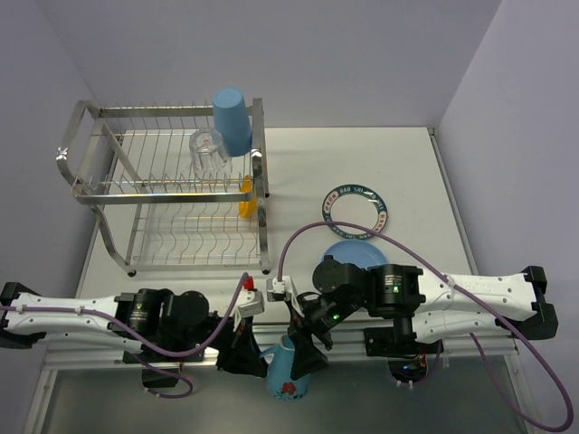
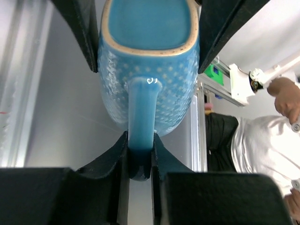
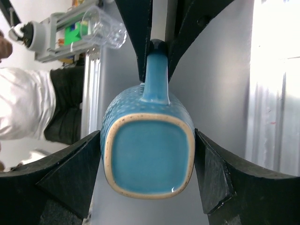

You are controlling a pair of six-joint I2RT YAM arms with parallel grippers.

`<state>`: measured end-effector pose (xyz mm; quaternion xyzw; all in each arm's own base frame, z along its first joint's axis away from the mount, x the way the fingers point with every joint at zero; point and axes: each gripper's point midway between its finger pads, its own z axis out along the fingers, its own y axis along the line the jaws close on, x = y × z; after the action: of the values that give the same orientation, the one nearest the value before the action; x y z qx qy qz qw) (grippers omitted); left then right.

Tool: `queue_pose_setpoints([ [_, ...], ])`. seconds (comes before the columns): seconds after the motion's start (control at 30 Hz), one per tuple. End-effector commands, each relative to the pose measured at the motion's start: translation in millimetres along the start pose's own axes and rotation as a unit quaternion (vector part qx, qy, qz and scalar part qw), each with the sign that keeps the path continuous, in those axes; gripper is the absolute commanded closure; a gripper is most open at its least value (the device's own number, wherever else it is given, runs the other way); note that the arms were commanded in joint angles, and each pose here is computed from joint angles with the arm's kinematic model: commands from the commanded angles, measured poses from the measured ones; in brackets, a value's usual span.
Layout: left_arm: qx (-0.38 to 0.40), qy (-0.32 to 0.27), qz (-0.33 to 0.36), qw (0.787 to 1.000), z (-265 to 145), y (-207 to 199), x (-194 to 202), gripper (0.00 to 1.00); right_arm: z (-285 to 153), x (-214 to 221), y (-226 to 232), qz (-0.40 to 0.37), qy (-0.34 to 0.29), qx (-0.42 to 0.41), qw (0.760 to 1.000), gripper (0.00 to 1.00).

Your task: Load the mixed dishes into the dish rack

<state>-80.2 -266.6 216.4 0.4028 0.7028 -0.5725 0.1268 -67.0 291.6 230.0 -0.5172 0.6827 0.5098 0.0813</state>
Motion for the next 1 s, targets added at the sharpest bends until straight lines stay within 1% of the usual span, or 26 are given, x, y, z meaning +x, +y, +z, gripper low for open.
queue_pose_setpoints([
  [0.0,-0.062,-0.082,-0.041,0.994,-11.2,18.6,-24.6,1.00,-5.7,-46.2,-4.2,-0.014,-0.080,0.047,0.996,0.77],
  [0.07,-0.059,-0.097,-0.041,0.993,-17.7,19.3,-26.2,1.00,-8.6,-50.8,-5.3,-0.016,-0.092,0.056,0.994,0.67],
  [0.1,-0.059,-0.104,-0.042,0.992,-19.6,19.8,-27.1,1.00,-9.5,-52.7,-6.2,-0.016,-0.096,0.059,0.993,0.60],
  [0.17,-0.059,-0.117,-0.045,0.990,-23.7,21.7,-28.0,1.00,-13.4,-58.6,-8.0,-0.017,-0.111,0.070,0.991,0.50],
  [0.2,-0.062,-0.117,-0.049,0.990,-25.1,23.8,-26.5,1.00,-14.5,-60.0,-9.2,-0.015,-0.115,0.074,0.990,0.39],
  [0.27,-0.061,-0.118,-0.048,0.990,-26.4,24.7,-25.1,1.00,-17.7,-63.4,-14.2,-0.011,-0.127,0.091,0.988,0.30],
  [0.33,-0.074,-0.129,-0.053,0.987,-27.9,29.8,-27.7,1.00,-23.2,-67.1,-17.8,-0.005,-0.142,0.103,0.984,0.18],
  [0.43,-0.106,-0.141,-0.060,0.982,-33.4,41.5,-29.3,1.00,-38.7,-72.1,-34.6,0.013,-0.173,0.159,0.972,0.13],
  [0.47,-0.130,-0.153,-0.063,0.978,-36.0,50.3,-32.1,1.00,-47.4,-76.0,-45.8,0.020,-0.194,0.194,0.962,0.12],
  [0.53,-0.165,-0.160,-0.074,0.970,-41.3,63.5,-31.2,1.00,-65.7,-77.7,-53.7,0.040,-0.225,0.222,0.948,0.11],
  [0.57,-0.195,-0.180,-0.078,0.961,-46.4,74.8,-36.6,1.00,-73.8,-77.1,-61.4,0.049,-0.239,0.242,0.939,0.08],
  [0.6,-0.213,-0.190,-0.090,0.954,-49.3,81.9,-37.6,1.00,-86.1,-79.3,-71.9,0.067,-0.265,0.274,0.922,0.06],
  [0.63,-0.231,-0.195,-0.093,0.949,-51.1,88.8,-37.3,1.00,-101.1,-78.5,-73.6,0.073,-0.286,0.285,0.912,0.04],
  [0.67,-0.248,-0.200,-0.097,0.943,-53.6,95.7,-37.6,1.00,-107.0,-75.1,-78.5,0.080,-0.296,0.295,0.905,0.04],
  [0.7,-0.271,-0.222,-0.105,0.931,-58.7,104.3,-42.8,1.00,-115.0,-74.6,-82.4,0.089,-0.311,0.306,0.895,0.02],
  [0.73,-0.285,-0.232,-0.107,0.924,-61.5,108.7,-45.5,1.00,-126.0,-73.2,-79.5,0.091,-0.330,0.304,0.889,0.02],
  [0.77,-0.297,-0.247,-0.114,0.915,-65.9,113.0,-49.5,1.00,-129.6,-69.0,-82.6,0.094,-0.335,0.308,0.885,0.02],
  [0.8,-0.320,-0.272,-0.119,0.900,-74.4,121.2,-54.9,1.00,-133.4,-67.3,-82.5,0.100,-0.344,0.307,0.882,0.01],
  [0.9,-0.349,-0.308,-0.124,0.876,-88.4,129.4,-64.9,1.00,-146.1,-57.9,-85.2,0.112,-0.367,0.313,0.869,0.01],
  [0.93,-0.368,-0.329,-0.122,0.861,-96.5,135.1,-70.2,1.00,-152.0,-54.3,-85.6,0.114,-0.374,0.316,0.864,0.00],
  [0.97,-0.383,-0.336,-0.133,0.850,-101.6,141.3,-67.7,1.00,-152.2,-50.7,-87.4,0.119,-0.375,0.317,0.863,0.00],
])
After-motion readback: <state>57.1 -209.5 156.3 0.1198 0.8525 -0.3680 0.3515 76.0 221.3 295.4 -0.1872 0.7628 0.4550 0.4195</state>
